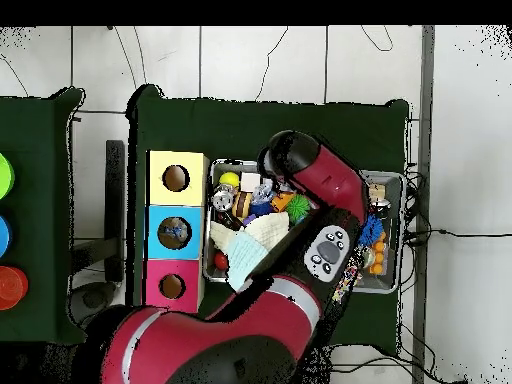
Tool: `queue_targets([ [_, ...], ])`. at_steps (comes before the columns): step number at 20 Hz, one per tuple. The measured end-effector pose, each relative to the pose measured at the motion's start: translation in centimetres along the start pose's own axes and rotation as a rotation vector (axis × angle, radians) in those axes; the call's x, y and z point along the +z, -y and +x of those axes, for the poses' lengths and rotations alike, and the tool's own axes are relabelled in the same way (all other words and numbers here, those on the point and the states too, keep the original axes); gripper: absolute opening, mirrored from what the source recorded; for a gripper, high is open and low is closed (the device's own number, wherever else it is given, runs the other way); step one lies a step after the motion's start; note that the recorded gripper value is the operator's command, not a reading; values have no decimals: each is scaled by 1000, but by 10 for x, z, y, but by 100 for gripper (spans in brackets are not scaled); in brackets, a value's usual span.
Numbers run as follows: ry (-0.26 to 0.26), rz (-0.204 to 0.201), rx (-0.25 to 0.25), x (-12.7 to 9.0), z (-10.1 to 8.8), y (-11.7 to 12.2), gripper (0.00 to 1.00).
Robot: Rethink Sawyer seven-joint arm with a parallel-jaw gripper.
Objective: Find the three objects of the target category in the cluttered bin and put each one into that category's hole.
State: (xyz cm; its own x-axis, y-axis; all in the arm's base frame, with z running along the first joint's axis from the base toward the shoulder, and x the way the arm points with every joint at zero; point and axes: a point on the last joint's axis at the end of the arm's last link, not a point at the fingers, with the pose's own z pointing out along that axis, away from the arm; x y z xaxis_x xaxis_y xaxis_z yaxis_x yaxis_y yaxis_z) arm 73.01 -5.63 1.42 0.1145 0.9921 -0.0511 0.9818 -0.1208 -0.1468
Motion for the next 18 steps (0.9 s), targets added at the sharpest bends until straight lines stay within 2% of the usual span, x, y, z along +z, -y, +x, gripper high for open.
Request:
queue_targets([
  [4, 4, -7, 12, -2, 30, -1, 0],
  [7, 2, -19, 16, -8, 39, -7, 0],
  [11, -16, -28, 12, -23, 41, -20, 0],
  [18, -71, 16, 8, -55, 26, -35, 0],
])
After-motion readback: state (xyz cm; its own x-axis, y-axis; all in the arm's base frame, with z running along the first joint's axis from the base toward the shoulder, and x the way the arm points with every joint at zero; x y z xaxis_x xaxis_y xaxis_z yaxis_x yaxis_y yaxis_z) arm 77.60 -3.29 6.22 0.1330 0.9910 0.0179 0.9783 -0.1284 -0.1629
